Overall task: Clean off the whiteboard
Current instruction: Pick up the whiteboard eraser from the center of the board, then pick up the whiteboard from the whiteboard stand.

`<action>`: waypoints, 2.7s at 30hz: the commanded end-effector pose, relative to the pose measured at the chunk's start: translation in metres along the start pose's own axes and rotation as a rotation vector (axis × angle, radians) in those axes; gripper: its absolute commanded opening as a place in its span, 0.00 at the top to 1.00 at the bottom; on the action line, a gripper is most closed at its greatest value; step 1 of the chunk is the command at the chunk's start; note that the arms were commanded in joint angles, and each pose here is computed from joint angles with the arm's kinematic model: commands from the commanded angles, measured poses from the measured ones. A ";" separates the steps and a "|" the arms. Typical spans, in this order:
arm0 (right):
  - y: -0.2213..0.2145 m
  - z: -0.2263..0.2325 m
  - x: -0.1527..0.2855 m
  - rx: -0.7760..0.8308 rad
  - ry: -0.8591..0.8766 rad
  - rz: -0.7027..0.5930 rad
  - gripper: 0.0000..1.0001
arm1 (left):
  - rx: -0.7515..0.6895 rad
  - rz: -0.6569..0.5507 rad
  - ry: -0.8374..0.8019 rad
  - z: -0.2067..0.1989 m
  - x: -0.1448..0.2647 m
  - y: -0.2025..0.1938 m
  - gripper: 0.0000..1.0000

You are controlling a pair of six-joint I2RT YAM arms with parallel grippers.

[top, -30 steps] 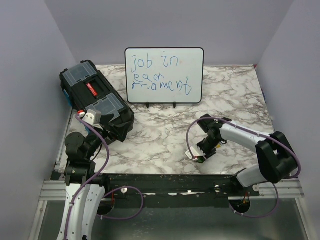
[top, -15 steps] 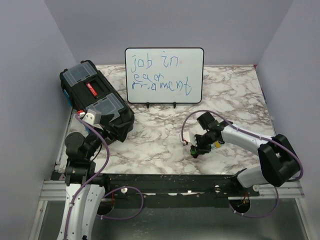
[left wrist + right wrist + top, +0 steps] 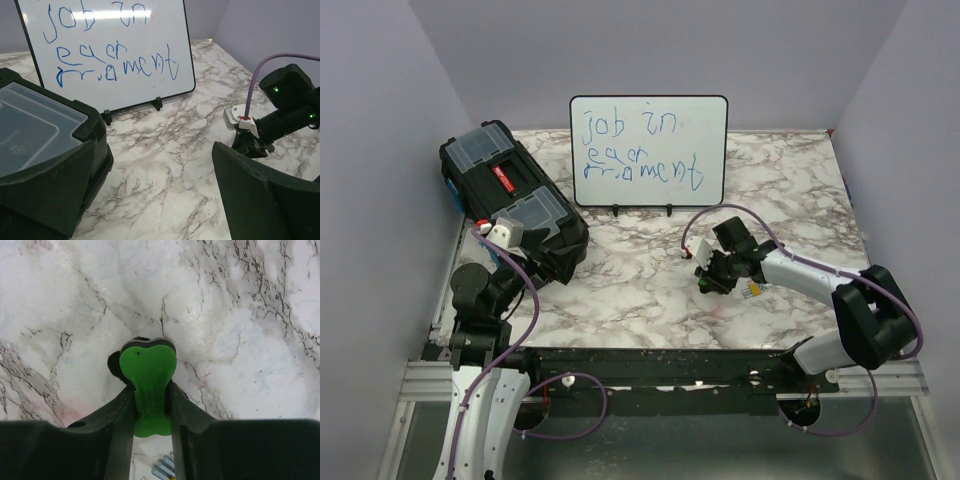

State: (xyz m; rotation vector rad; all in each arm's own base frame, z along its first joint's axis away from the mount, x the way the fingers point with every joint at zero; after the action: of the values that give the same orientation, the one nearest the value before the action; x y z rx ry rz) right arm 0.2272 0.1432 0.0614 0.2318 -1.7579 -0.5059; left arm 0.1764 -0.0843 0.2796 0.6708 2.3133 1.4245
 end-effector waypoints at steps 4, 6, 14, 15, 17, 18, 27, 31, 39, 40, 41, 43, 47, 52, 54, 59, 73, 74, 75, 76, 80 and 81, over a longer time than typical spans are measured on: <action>0.004 0.008 -0.002 -0.085 0.049 -0.006 0.57 | 0.001 0.007 -0.017 -0.001 -0.001 -0.002 0.01; 0.008 0.008 0.000 -0.105 0.064 -0.017 0.56 | 0.002 0.006 -0.016 -0.001 -0.001 -0.002 0.01; 0.010 0.005 0.000 -0.153 0.084 -0.022 0.59 | 0.000 0.005 -0.018 -0.001 -0.001 -0.001 0.01; 0.010 0.004 0.001 -0.164 0.085 -0.028 0.61 | 0.000 0.004 -0.018 -0.001 -0.001 -0.002 0.01; 0.012 0.001 0.003 -0.179 0.079 -0.041 0.64 | 0.000 0.004 -0.018 -0.001 -0.001 -0.001 0.01; 0.012 0.000 0.003 -0.178 0.077 -0.043 0.66 | 0.000 0.005 -0.019 -0.001 -0.001 -0.002 0.01; 0.009 0.001 -0.001 -0.171 0.088 -0.040 0.77 | 0.002 0.007 -0.021 -0.002 -0.001 -0.002 0.01; 0.009 0.000 -0.003 -0.169 0.087 -0.038 0.76 | 0.006 0.012 -0.027 -0.002 -0.002 -0.002 0.01; 0.037 -0.020 0.025 -0.230 0.077 -0.204 0.99 | 0.056 0.001 -0.069 -0.013 -0.007 0.011 0.01; 0.041 -0.023 0.030 -0.244 0.087 -0.237 1.00 | 0.075 0.005 -0.074 -0.016 -0.008 0.015 0.01; 0.044 -0.028 0.035 -0.260 0.087 -0.268 0.99 | 0.097 0.015 -0.075 -0.018 -0.011 0.022 0.01; 0.051 -0.034 0.044 -0.279 0.101 -0.329 0.99 | 0.136 0.050 -0.078 -0.023 -0.019 0.034 0.01; 0.059 -0.031 0.050 -0.287 0.156 -0.392 0.99 | 0.203 0.119 -0.096 -0.029 -0.042 0.061 0.01; 0.064 -0.028 0.058 -0.281 0.186 -0.436 0.99 | 0.241 0.175 0.009 -0.005 -0.097 0.099 0.01; 0.066 -0.028 0.060 -0.281 0.194 -0.450 0.99 | 0.222 0.190 0.109 0.017 -0.125 0.116 0.01; 0.065 -0.030 0.069 -0.286 0.170 -0.469 0.99 | 0.175 0.251 0.277 0.079 -0.199 0.138 0.01; 0.058 -0.035 0.080 -0.312 0.145 -0.501 0.99 | 0.287 0.206 0.190 0.161 -0.299 0.129 0.02; 0.058 -0.036 0.080 -0.314 0.145 -0.501 0.99 | 0.297 0.206 0.207 0.167 -0.302 0.125 0.02; 0.057 -0.036 0.080 -0.316 0.143 -0.502 0.99 | 0.310 0.205 0.220 0.171 -0.304 0.122 0.02; 0.057 -0.036 0.080 -0.318 0.143 -0.502 0.99 | 0.329 0.203 0.233 0.176 -0.306 0.118 0.01; 0.056 -0.038 0.081 -0.323 0.140 -0.507 0.99 | 0.363 0.175 0.308 0.191 -0.314 0.109 0.01; 0.055 -0.038 0.082 -0.325 0.139 -0.507 0.99 | 0.365 0.170 0.329 0.194 -0.316 0.106 0.01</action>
State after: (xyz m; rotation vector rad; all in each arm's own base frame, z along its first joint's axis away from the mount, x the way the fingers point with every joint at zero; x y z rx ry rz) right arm 0.2531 0.1507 0.1572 0.4539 -1.4698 -1.0825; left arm 0.5447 -0.0782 0.3170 0.9075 2.7844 1.2903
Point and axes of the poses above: each gripper's point midway between its finger pads, its own x axis back along the fingers, its own z axis along the line the jaws close on, y = z × x, the point moved 5 cm from there along x, back along the fingers, and after that the axes turned 11 degrees about x, right-handed, at the moved point
